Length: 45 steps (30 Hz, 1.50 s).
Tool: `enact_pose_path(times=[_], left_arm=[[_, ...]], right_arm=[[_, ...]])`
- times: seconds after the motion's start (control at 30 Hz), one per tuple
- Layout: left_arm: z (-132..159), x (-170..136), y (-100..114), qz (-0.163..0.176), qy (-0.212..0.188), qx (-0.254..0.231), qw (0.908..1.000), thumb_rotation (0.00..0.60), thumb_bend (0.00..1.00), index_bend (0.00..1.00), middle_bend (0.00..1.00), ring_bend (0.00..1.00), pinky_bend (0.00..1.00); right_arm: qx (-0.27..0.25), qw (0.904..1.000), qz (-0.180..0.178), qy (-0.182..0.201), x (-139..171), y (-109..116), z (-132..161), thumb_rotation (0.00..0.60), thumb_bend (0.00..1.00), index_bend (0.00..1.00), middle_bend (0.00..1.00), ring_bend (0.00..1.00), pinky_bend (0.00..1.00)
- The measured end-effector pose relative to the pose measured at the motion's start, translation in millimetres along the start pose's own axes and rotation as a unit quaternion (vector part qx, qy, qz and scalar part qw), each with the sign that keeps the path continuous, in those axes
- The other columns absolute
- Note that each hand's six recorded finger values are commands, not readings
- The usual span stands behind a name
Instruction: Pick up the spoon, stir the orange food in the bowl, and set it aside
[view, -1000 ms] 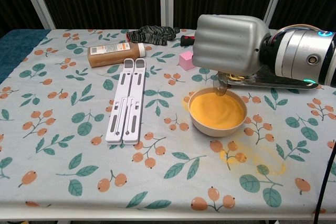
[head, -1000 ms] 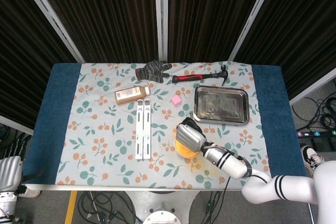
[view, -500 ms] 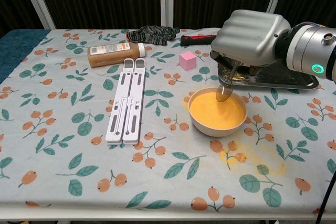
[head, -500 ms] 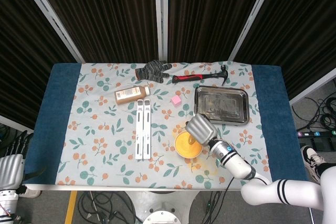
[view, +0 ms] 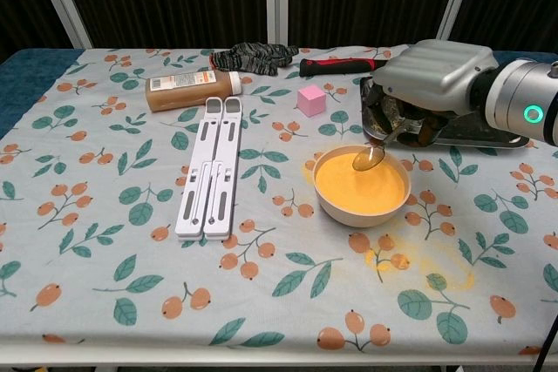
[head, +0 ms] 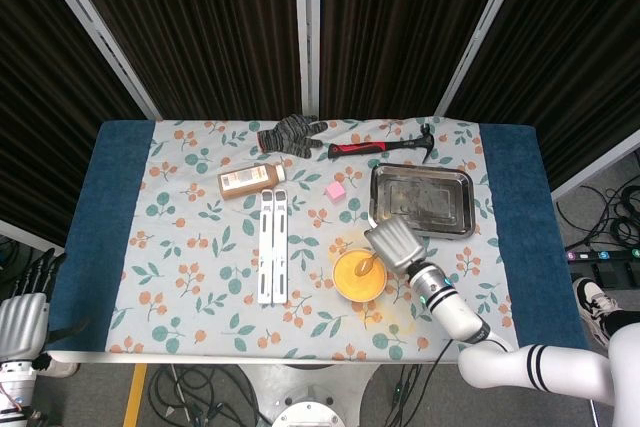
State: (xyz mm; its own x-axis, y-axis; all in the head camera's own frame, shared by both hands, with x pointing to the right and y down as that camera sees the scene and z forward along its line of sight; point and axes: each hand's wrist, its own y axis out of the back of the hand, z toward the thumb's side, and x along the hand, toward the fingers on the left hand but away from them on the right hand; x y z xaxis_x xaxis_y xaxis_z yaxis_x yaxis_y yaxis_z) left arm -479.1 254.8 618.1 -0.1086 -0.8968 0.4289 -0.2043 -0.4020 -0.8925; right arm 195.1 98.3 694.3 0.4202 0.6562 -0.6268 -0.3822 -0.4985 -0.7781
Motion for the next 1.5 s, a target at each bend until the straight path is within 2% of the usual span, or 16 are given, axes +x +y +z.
enact_pose_path(times=[0.13,0.23,0.43,0.67,0.77,0.93,1.03,1.17,1.3,1.4,1.5], left_arm=[[2.7,1.4,-0.3,-0.001,-0.003,0.0,1.0,0.6,0.0,0.12,0.09,0.08,0.12],[2.8,0.9,-0.6,-0.002,-0.001,0.001,1.0,0.6,0.0,0.12,0.09,0.08,0.12],[1.5,-0.2,-2.0,-0.005,0.002,0.002,1.0,0.6,0.0,0.12,0.09,0.08,0.12],[-0.9,-1.2,-3.5,-0.01,0.008,0.004,0.9999,0.6,0.0,0.12,0.09,0.08,0.12],[-1.5,-1.7,-3.9,-0.011,0.009,0.005,0.9999,0.6,0.0,0.12,0.09,0.08,0.12],[-1.4,-1.6,-4.3,-0.012,0.01,0.005,0.9999,0.6,0.0,0.12,0.09,0.08,0.12],[-1.6,-1.2,-4.1,-0.012,0.01,0.005,0.9999,0.6,0.0,0.12,0.09,0.08,0.12],[-2.0,-1.2,-4.3,-0.013,0.01,0.005,0.9999,0.6,0.0,0.12,0.09,0.08,0.12],[-2.3,-0.3,-3.4,-0.011,0.01,0.004,0.9999,0.6,0.0,0.12,0.09,0.08,0.12],[-1.6,1.3,-2.2,-0.008,0.008,0.003,0.9999,0.6,0.0,0.12,0.09,0.08,0.12],[-0.4,3.0,-1.0,-0.004,0.005,0.002,1.0,0.6,0.0,0.12,0.09,0.08,0.12]], right_arm=[[-0.075,0.9963,0.005,-0.043,-5.3,-2.5,-24.2,0.6,0.34,0.76,0.97,0.94,0.96],[-0.108,0.9912,0.005,-0.077,-11.5,-3.8,-44.8,0.6,0.34,0.76,0.97,0.94,0.96],[-0.117,0.9848,0.006,-0.128,-26.7,-10.2,-76.4,0.6,0.34,0.75,0.97,0.94,0.96],[-0.117,0.9745,0.025,-0.189,-44.9,-32.7,-105.5,0.6,0.33,0.72,0.96,0.93,0.96],[-0.119,0.9692,0.036,-0.212,-52.2,-44.1,-113.5,0.6,0.31,0.67,0.95,0.93,0.96],[-0.122,0.9638,0.051,-0.232,-60.7,-55.0,-116.0,0.6,0.09,0.47,0.94,0.93,0.96],[-0.126,0.9613,0.056,-0.238,-62.2,-57.0,-117.6,0.6,0.01,0.37,0.93,0.93,0.96],[-0.133,0.9583,0.056,-0.246,-59.6,-54.9,-124.9,0.6,0.0,0.28,0.93,0.93,0.96],[-0.15,0.956,0.039,-0.249,-51.9,-42.4,-134.5,0.6,0.0,0.28,0.92,0.93,0.96],[-0.155,0.9571,0.021,-0.244,-39.5,-28.4,-140.8,0.6,0.05,0.27,0.91,0.91,0.96],[-0.159,0.9595,0.003,-0.233,-19.3,-14.8,-144.1,0.6,0.1,0.28,0.84,0.84,0.95]])
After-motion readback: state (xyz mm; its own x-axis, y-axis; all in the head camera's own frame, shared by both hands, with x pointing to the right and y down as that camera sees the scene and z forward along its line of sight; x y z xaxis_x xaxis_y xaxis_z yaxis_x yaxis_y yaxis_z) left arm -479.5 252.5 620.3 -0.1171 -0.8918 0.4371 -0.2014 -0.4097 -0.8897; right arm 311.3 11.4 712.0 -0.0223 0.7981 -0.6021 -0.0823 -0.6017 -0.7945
